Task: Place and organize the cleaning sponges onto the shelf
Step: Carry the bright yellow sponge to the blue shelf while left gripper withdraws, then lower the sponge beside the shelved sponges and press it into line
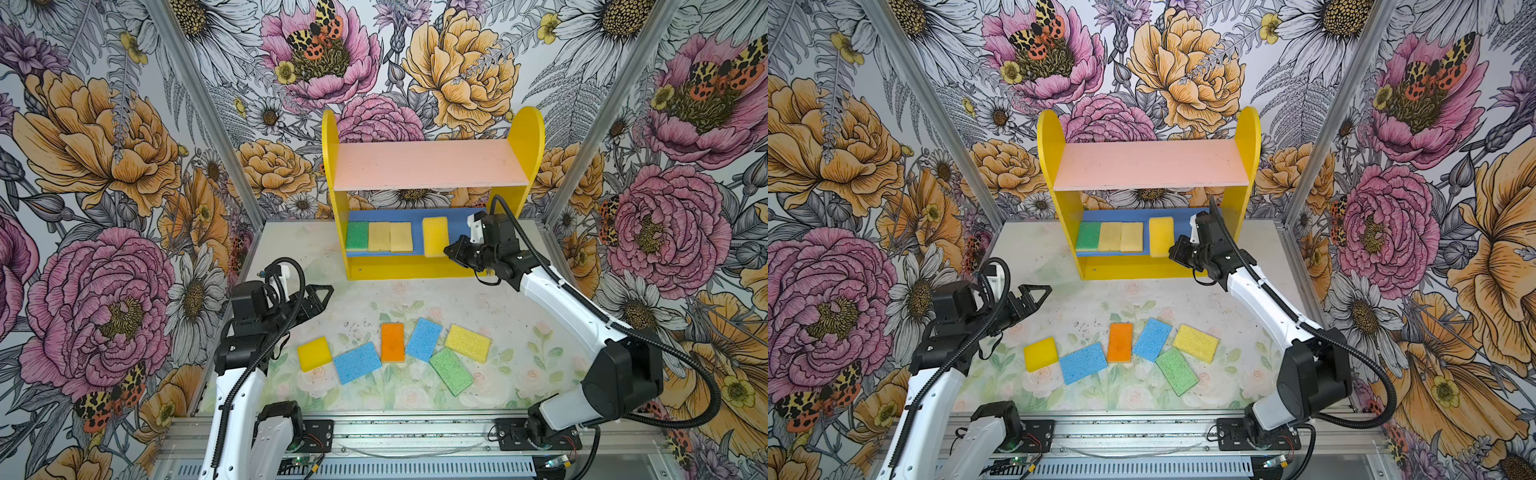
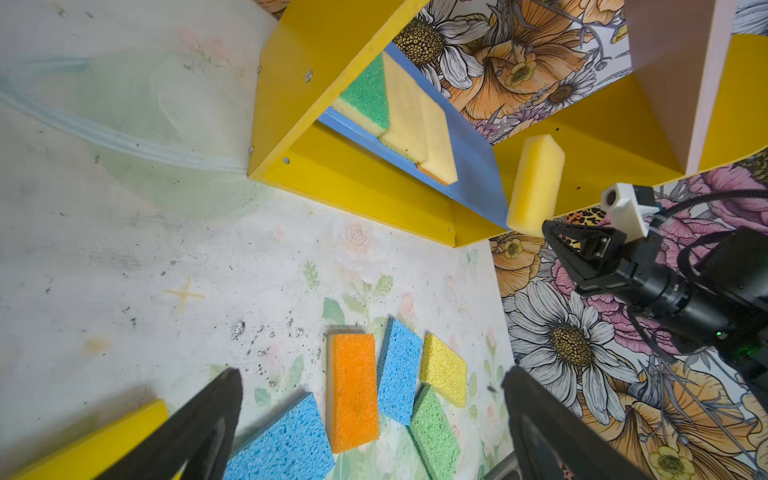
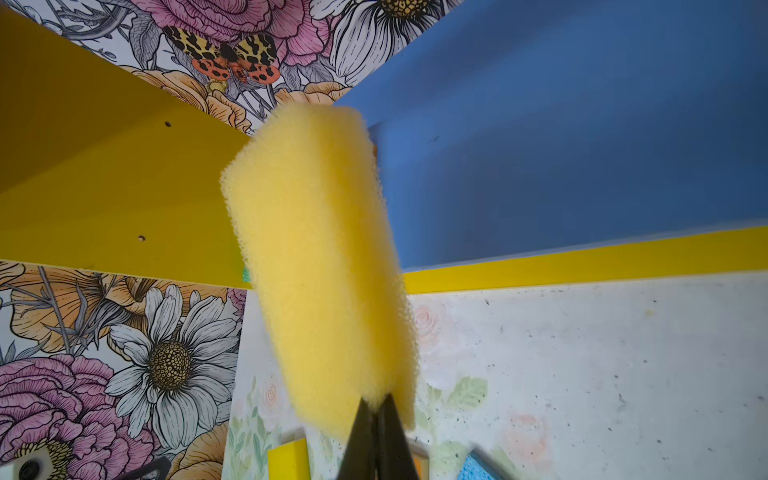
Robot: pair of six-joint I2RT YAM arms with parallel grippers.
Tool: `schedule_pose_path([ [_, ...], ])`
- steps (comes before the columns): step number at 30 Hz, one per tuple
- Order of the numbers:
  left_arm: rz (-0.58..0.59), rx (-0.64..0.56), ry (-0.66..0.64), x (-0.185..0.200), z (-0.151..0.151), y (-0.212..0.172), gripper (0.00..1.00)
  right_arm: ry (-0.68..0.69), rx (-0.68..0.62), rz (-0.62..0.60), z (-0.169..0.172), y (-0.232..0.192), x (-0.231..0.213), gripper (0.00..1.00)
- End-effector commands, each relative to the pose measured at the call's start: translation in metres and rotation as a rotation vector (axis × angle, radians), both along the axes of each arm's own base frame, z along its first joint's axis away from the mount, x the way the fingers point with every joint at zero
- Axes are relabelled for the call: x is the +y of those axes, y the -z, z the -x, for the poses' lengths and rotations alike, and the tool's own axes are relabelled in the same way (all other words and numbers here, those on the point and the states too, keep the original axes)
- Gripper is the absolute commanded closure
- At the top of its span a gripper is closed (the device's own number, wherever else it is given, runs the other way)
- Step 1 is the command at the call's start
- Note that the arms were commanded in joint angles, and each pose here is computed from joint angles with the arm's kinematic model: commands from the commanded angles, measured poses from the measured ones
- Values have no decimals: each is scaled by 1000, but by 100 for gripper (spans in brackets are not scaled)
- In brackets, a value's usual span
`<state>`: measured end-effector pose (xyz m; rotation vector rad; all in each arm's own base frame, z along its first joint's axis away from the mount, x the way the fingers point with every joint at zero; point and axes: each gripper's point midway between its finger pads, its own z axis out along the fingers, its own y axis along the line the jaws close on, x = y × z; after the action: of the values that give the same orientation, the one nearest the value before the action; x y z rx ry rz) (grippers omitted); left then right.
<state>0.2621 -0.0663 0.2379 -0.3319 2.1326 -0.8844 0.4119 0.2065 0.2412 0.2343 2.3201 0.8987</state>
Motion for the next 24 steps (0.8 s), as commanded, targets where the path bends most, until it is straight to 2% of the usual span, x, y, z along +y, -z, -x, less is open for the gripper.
schedule_pose_path([
  [1,-53,15,-27,8,0,12,1,3,-30,23,-21,-2,1,98],
  [7,-44,50,1,2,-3,21,1,-5,-10,17,-40,7,10,98],
  [18,-46,47,5,0,-1,21,1,-4,20,17,-52,21,15,96],
  [24,-47,49,11,-2,-1,21,1,-5,30,9,-59,26,19,91],
])
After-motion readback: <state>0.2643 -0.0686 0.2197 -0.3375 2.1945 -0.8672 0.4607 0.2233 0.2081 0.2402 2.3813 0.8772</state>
